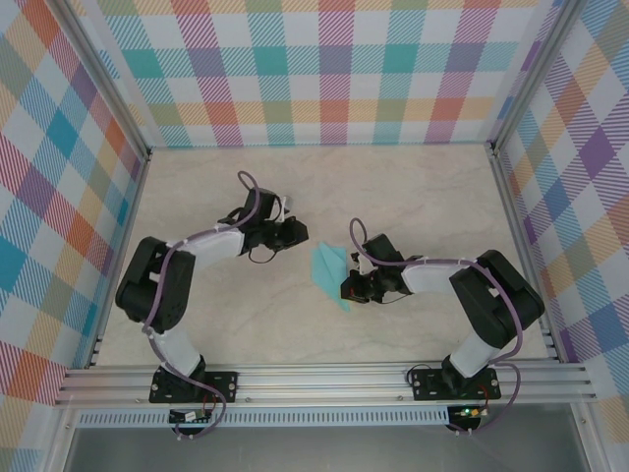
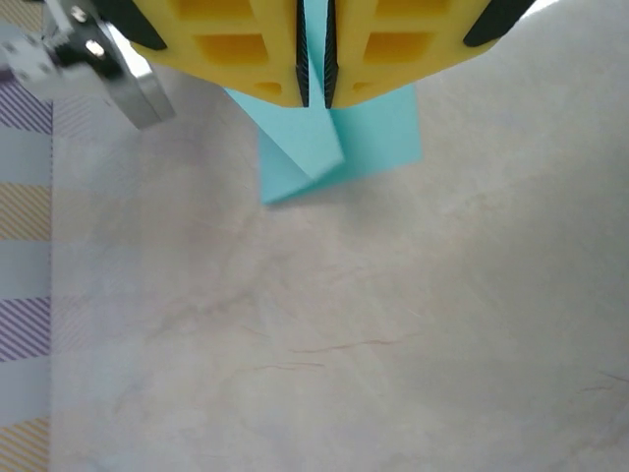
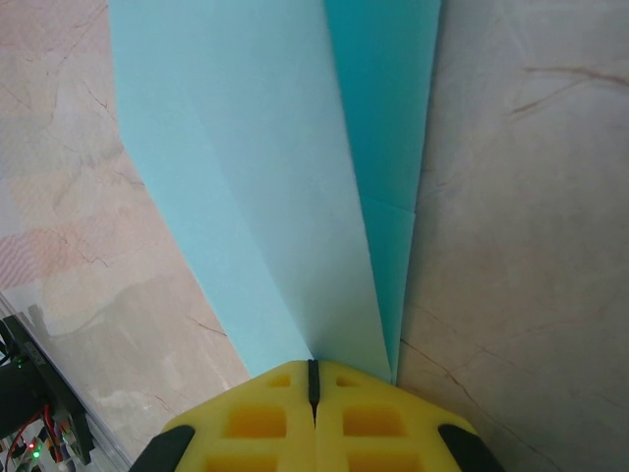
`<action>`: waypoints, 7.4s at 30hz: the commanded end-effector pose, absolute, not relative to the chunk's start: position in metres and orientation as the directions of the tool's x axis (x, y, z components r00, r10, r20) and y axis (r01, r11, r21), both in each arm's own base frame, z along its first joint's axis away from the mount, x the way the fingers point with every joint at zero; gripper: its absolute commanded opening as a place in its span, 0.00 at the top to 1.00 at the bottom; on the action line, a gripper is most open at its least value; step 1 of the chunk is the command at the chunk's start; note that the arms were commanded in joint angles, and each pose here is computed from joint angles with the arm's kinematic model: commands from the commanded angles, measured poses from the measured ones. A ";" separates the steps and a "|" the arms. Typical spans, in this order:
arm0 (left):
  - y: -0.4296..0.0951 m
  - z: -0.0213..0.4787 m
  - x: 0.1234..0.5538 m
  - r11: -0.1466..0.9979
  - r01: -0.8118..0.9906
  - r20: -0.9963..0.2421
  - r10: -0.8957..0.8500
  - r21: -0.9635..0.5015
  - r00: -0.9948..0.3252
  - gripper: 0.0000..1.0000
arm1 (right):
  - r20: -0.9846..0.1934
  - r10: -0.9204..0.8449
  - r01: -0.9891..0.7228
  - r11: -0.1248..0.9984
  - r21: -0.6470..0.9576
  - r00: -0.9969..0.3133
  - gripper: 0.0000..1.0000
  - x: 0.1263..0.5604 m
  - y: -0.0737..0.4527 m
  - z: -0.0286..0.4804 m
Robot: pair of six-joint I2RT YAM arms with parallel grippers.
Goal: Fold a paper plane with a square sheet of paper (fold left side to right side)
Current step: Fourth fold the wing at the center of the table, then turn over the paper at the center of the table.
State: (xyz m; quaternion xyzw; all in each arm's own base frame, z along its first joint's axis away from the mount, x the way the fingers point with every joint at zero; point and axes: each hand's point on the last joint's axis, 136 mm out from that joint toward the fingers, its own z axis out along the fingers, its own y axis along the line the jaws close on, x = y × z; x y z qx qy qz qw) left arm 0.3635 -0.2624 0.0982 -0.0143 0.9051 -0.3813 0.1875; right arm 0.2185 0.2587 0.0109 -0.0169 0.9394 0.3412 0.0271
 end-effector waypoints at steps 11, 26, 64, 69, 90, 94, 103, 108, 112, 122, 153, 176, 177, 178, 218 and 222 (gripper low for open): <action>-0.340 0.066 0.292 0.662 0.226 -0.292 0.011 -0.715 -0.956 0.88 | 0.125 -0.015 0.044 0.891 0.452 -0.992 1.00 0.172 0.215 -0.033; -0.363 0.043 0.280 0.653 0.224 -0.242 0.065 -0.723 -0.968 0.89 | 0.130 -0.020 0.041 0.892 0.449 -0.991 1.00 0.172 0.215 -0.035; -0.283 0.004 0.379 0.758 0.123 -0.234 -0.039 -0.640 -0.972 0.96 | 0.144 -0.036 0.026 0.914 0.404 -0.989 1.00 0.161 0.201 -0.037; -0.278 0.010 0.388 0.756 0.124 -0.243 -0.048 -0.643 -0.969 0.96 | 0.134 -0.044 0.020 0.897 0.442 -0.990 1.00 0.163 0.209 -0.033; -0.269 0.104 0.360 0.659 0.150 -0.353 -0.186 -0.737 -0.917 0.56 | -0.445 -0.086 -0.291 0.861 0.418 -0.892 0.35 0.236 0.211 0.114; -0.296 0.079 0.340 0.658 0.152 -0.314 -0.134 -0.737 -0.940 0.55 | -0.473 -0.069 -0.301 0.848 0.437 -0.878 0.28 0.226 0.205 0.124; -0.324 0.051 0.338 0.643 0.134 -0.260 -0.104 -0.754 -0.960 0.57 | -0.484 -0.046 -0.284 0.856 0.432 -0.874 0.26 0.216 0.193 0.123; -0.334 0.044 0.337 0.633 0.131 -0.242 -0.091 -0.763 -0.966 0.58 | -0.498 -0.039 -0.286 0.856 0.430 -0.867 0.23 0.216 0.191 0.126; -0.344 0.046 0.339 0.608 0.140 -0.239 -0.086 -0.781 -0.967 0.65 | -0.498 -0.004 -0.281 0.829 0.483 -0.867 0.14 0.217 0.195 0.129; -0.342 0.108 0.347 0.581 0.229 -0.356 -0.112 -0.781 -0.928 0.90 | -0.393 0.188 -0.226 0.571 0.789 -0.900 0.00 0.230 0.188 0.152; -0.338 0.323 0.302 0.263 0.479 -0.538 -0.245 -0.837 -0.806 0.96 | -0.489 0.037 -0.483 0.114 0.868 -0.871 0.16 0.233 0.266 0.247; -0.262 0.287 0.303 0.700 0.387 -0.693 -0.213 -0.600 -0.688 0.38 | -0.590 -0.108 -0.539 0.560 0.629 -0.800 0.85 0.224 0.232 0.213; -0.245 0.284 0.305 0.758 0.343 -0.715 -0.222 -0.554 -0.663 0.37 | -0.597 -0.153 -0.543 0.629 0.556 -0.787 0.85 0.225 0.226 0.204; -0.227 0.280 0.304 0.810 0.292 -0.732 -0.227 -0.508 -0.643 0.36 | -0.594 -0.198 -0.538 0.697 0.475 -0.780 0.85 0.226 0.219 0.196; -0.101 0.257 0.286 0.907 -0.137 -0.791 -0.414 -0.397 -0.451 0.22 | -0.078 -0.757 -0.616 0.582 -0.531 -0.649 0.30 0.218 0.239 0.064; -0.120 0.233 0.299 0.860 -0.118 -0.696 -0.475 -0.496 -0.538 0.22 | -0.247 -0.728 -0.647 0.684 -0.339 -0.640 0.10 0.197 0.249 0.095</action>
